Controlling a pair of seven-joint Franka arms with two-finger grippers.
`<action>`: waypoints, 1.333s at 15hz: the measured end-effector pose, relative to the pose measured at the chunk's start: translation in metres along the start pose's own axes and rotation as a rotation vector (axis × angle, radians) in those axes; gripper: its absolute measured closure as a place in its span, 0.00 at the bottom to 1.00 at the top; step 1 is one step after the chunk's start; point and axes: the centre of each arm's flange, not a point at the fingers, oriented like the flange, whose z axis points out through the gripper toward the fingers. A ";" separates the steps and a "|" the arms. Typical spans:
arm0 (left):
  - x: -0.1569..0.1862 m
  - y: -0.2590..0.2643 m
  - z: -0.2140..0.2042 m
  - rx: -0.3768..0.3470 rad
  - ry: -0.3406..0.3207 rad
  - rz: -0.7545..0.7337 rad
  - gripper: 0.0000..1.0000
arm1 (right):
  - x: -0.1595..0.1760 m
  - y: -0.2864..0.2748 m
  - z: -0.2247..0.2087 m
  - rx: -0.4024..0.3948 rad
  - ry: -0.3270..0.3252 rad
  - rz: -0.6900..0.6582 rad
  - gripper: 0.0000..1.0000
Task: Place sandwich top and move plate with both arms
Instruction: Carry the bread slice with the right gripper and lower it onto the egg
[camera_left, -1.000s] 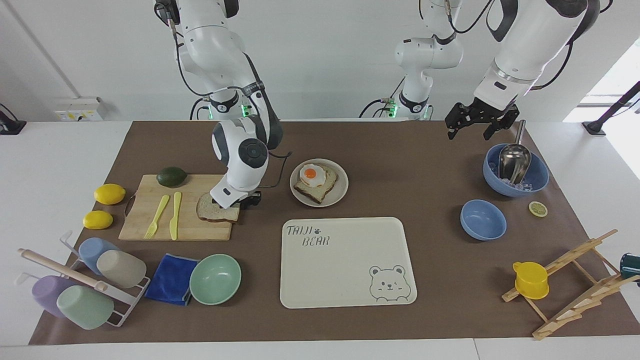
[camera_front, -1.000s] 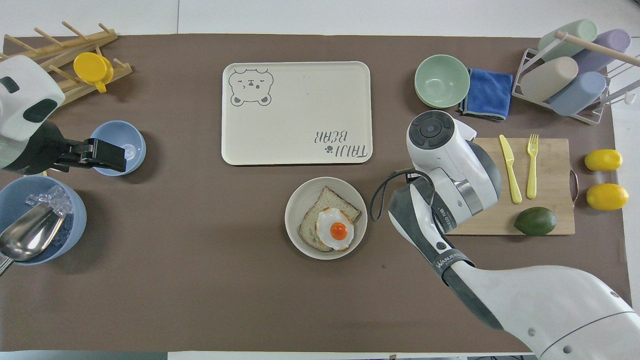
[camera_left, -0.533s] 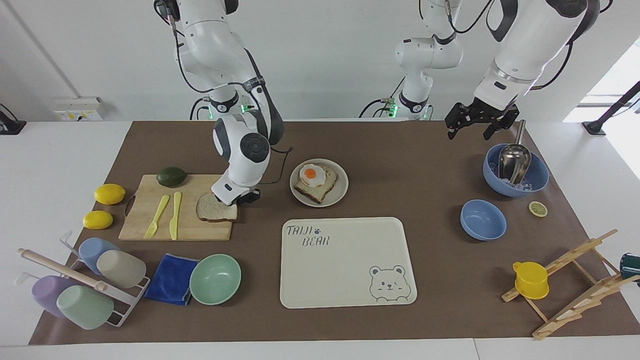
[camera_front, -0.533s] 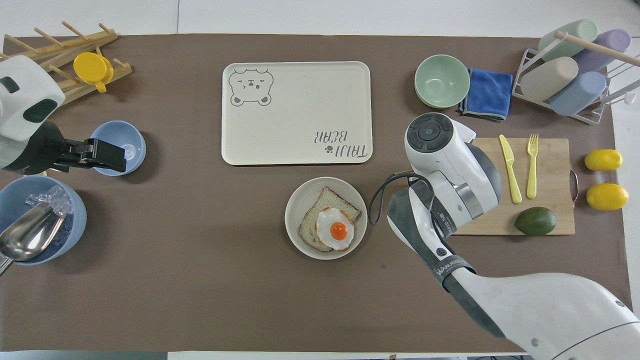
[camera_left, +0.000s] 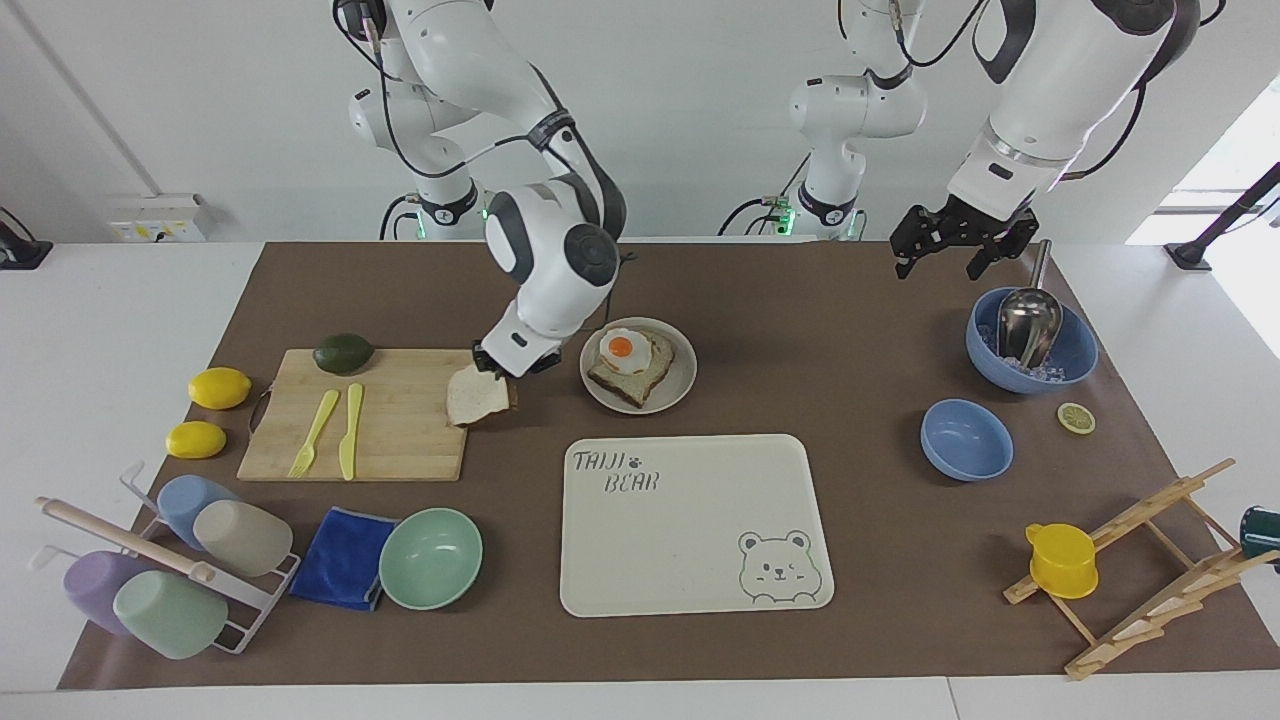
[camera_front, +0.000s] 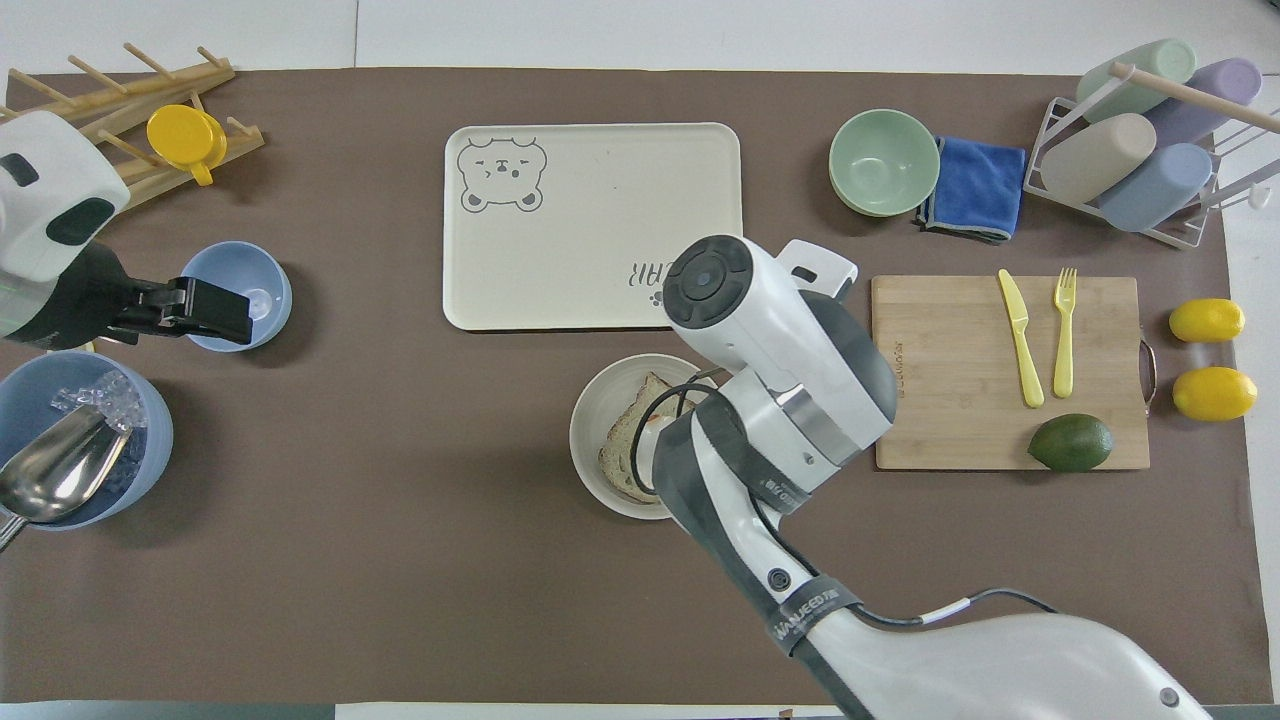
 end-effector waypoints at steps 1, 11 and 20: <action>0.000 -0.002 0.000 0.000 0.000 -0.003 0.00 | -0.004 -0.010 -0.015 -0.002 0.016 0.010 0.86; 0.001 -0.027 0.003 0.000 -0.007 -0.050 0.00 | -0.031 -0.087 -0.069 0.277 0.053 0.134 0.86; 0.002 -0.037 0.008 0.000 -0.005 -0.069 0.00 | -0.036 -0.108 -0.056 0.322 0.075 0.122 0.86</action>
